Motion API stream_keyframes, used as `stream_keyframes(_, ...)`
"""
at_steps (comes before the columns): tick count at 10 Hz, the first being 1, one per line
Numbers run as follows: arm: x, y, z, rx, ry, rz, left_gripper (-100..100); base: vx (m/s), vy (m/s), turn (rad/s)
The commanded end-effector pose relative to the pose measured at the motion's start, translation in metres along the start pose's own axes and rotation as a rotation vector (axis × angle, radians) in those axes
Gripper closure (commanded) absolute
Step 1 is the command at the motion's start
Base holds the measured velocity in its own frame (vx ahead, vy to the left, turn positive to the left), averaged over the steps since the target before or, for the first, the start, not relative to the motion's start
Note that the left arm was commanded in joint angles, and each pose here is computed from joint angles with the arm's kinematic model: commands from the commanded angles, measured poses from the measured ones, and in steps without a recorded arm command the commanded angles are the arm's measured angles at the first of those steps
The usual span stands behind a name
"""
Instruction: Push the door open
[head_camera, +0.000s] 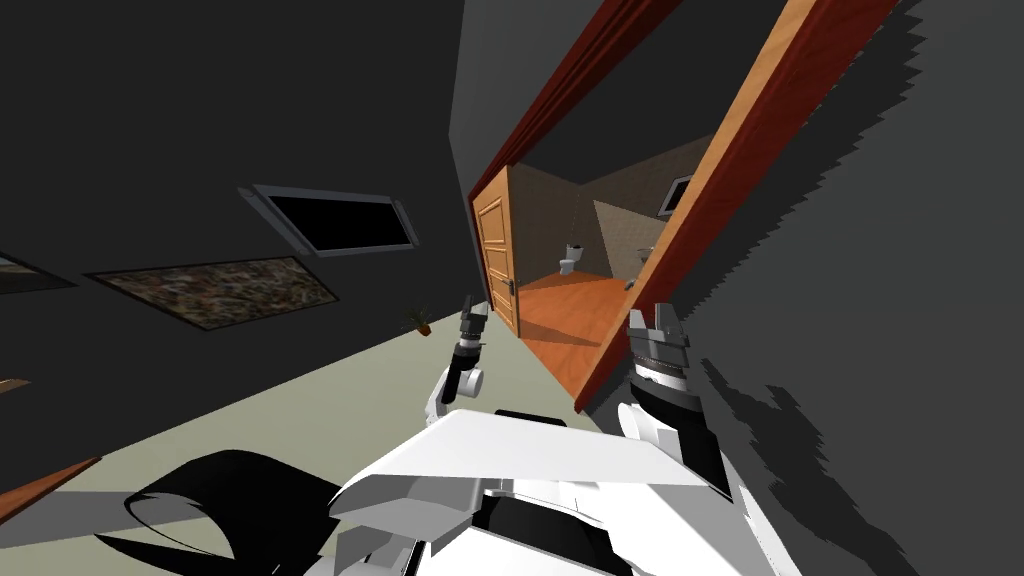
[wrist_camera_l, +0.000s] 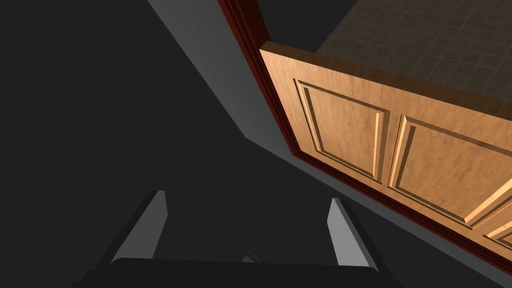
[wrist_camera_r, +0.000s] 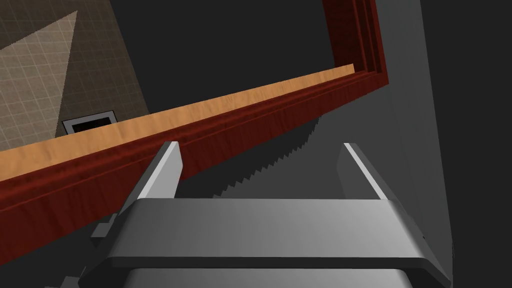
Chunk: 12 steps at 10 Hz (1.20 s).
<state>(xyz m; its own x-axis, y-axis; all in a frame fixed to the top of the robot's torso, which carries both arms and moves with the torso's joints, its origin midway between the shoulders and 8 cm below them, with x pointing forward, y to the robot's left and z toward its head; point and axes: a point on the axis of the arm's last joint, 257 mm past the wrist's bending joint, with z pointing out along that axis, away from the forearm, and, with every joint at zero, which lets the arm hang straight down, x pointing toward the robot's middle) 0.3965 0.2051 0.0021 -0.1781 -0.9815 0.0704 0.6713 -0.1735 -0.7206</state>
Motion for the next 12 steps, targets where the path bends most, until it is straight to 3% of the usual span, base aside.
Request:
stream_keyframes(1, 0.006, 0.012, 0.0003, -0.02, 0.012, -0.016, -100, 0.104, 0.072, -0.025)
stream_keyframes(12, 0.045, 0.09, 0.0005, -0.149, 0.097, -0.104, -100, 0.088, 0.079, -0.025)
